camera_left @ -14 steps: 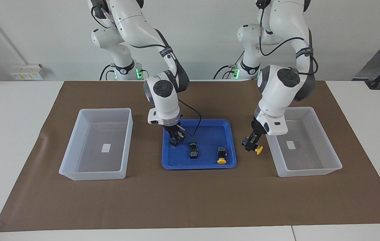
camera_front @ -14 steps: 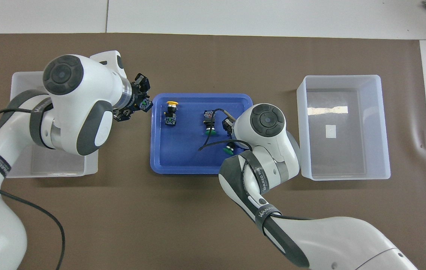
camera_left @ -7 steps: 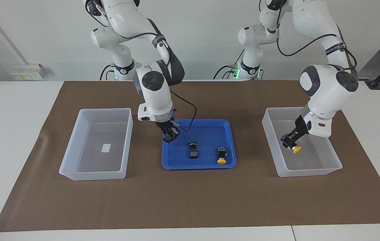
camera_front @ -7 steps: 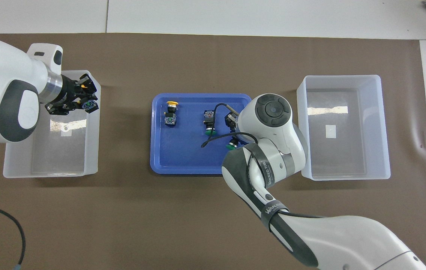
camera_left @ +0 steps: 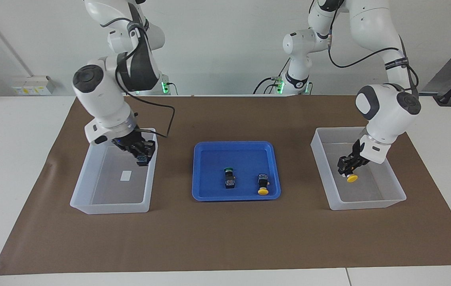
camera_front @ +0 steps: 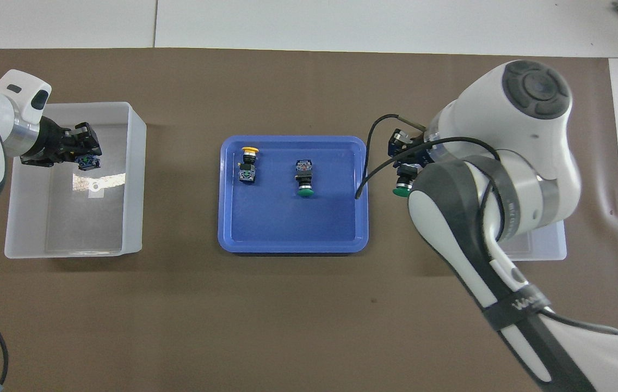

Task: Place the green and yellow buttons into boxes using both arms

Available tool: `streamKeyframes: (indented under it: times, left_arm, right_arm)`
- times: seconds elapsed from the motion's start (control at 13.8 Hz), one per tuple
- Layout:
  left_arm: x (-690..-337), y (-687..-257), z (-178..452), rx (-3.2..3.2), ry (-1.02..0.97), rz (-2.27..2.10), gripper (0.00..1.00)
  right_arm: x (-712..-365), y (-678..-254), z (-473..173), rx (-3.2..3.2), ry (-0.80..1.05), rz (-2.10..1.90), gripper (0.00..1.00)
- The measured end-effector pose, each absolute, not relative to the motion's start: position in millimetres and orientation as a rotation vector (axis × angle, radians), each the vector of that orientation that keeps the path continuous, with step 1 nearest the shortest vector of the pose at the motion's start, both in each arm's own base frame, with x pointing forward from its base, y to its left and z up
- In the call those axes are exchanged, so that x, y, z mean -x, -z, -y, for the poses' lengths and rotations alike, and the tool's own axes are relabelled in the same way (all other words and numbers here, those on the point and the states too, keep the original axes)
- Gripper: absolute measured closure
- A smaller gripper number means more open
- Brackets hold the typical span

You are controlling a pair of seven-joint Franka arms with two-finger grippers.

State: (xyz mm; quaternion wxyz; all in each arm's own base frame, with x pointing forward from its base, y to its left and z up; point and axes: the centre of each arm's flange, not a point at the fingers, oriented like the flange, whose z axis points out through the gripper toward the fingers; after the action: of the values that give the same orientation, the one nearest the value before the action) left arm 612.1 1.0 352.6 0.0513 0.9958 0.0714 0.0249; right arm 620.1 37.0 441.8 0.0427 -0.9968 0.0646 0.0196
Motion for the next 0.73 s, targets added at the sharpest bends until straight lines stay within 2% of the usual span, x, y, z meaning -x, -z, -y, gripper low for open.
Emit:
streamKeyframes:
  times: [0.15, 0.36, 0.44, 0.65, 0.73]
  left_arm:
    - [-607.2, -342.9, -1.1, -3.036, -0.067, -0.171, 0.57]
    - [-607.8, -344.0, -1.7, -3.037, -0.072, -0.154, 0.54]
    - [-609.0, -346.3, -1.9, -3.037, -0.078, -0.150, 0.47]
    - [-616.5, -364.3, -2.2, -3.035, -0.075, -0.140, 0.12]
    - [-620.0, -374.3, -1.8, -3.035, -0.068, -0.136, 0.10]
  right_arm:
    - [-615.0, -409.2, 6.2, 3.056, -0.024, 0.040, 0.52]
    - [-604.4, -367.3, 27.7, 3.061, 0.054, 0.244, 0.52]
    - [-601.5, -356.4, 30.3, 3.064, 0.080, 0.281, 0.52]
    - [-593.4, -335.7, 32.1, 3.069, 0.103, 0.306, 0.52]
    - [-592.7, -334.5, 32.0, 3.069, 0.100, 0.307, 0.44]
